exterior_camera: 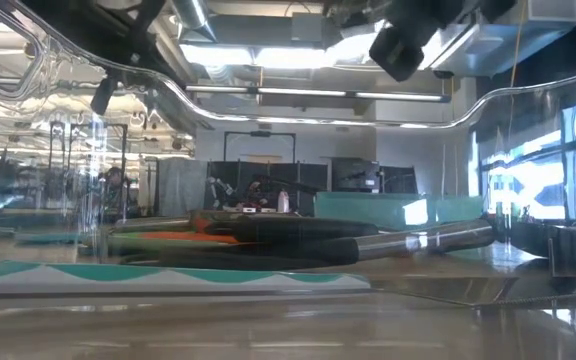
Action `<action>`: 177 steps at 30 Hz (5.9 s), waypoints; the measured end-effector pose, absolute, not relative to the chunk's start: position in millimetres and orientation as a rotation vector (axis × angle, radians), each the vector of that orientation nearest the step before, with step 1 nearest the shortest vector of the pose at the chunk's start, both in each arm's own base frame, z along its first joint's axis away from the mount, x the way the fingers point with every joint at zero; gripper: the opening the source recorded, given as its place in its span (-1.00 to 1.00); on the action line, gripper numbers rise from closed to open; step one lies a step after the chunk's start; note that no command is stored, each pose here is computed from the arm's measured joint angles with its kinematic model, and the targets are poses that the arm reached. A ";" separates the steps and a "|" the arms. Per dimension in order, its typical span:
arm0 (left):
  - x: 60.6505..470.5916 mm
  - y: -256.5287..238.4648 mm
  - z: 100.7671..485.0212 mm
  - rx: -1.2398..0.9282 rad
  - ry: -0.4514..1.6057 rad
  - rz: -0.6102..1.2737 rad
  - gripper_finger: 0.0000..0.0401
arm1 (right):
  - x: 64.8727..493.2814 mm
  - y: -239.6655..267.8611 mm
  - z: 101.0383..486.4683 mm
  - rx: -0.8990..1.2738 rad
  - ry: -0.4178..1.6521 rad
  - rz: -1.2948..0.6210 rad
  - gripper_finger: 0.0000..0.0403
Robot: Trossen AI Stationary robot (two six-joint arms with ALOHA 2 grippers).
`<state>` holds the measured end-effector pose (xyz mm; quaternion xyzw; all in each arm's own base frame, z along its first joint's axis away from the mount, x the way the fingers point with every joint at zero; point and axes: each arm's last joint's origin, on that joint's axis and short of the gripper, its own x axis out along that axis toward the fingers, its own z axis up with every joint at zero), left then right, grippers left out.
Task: Pick & Place Kitchen Items
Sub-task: Put the orange table knife into the transparent bin
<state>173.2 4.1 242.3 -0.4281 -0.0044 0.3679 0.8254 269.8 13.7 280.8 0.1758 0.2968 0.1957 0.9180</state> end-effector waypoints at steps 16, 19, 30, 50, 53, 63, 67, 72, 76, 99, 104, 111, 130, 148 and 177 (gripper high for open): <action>173.7 16.4 240.9 -0.922 0.034 0.773 -0.98 | 255.8 -46.8 238.3 0.358 0.731 0.166 -0.66; 173.8 16.3 240.8 -0.910 0.043 0.769 -0.98 | 262.6 -47.8 240.0 0.350 0.675 0.169 -0.66; 175.1 13.7 240.3 -0.907 0.107 0.687 -0.98 | 282.7 -33.4 211.8 0.572 0.780 -0.057 -0.58; 177.7 8.9 240.6 -0.711 0.258 0.481 -0.98 | 319.9 9.5 141.3 0.880 1.007 -0.275 0.16; 178.4 9.3 242.6 -0.660 0.245 0.478 -0.98 | 331.3 18.1 139.2 0.790 1.039 -0.303 0.12; 180.7 8.0 247.2 -0.688 0.211 0.417 -0.98 | 359.6 29.2 121.6 0.672 1.131 -0.440 0.00; 180.8 7.6 247.1 -0.693 0.217 0.402 -0.98 | 358.3 27.9 120.1 0.662 1.121 -0.525 0.00; 180.9 7.5 247.1 -0.698 0.217 0.401 -0.98 | 357.1 26.5 114.7 0.604 1.153 -0.528 -0.02; 180.9 7.5 247.2 -0.699 0.216 0.401 -0.98 | 357.3 26.8 112.7 0.614 1.156 -0.541 -0.12; 181.2 8.1 248.8 -0.688 0.191 0.418 -0.98 | 354.8 22.4 111.7 0.663 1.207 -0.525 -0.87; 181.1 8.6 248.9 -0.658 0.188 0.434 -0.98 | 353.9 28.1 111.9 0.607 1.209 -0.521 -0.87; 180.4 8.8 247.4 -0.644 0.204 0.444 -0.98 | 353.5 37.6 112.1 0.507 1.199 -0.494 -0.88; 183.5 8.2 233.7 -0.641 0.389 0.313 -0.98 | 363.1 9.9 111.9 0.724 1.237 -0.198 -0.05; 185.9 7.9 233.6 -0.679 0.376 0.313 -0.98 | 364.7 39.7 106.6 0.194 1.152 -0.249 -0.24; 186.0 10.6 235.2 -0.657 0.326 0.396 -0.98 | 367.8 40.9 103.7 0.253 1.104 -0.340 -0.91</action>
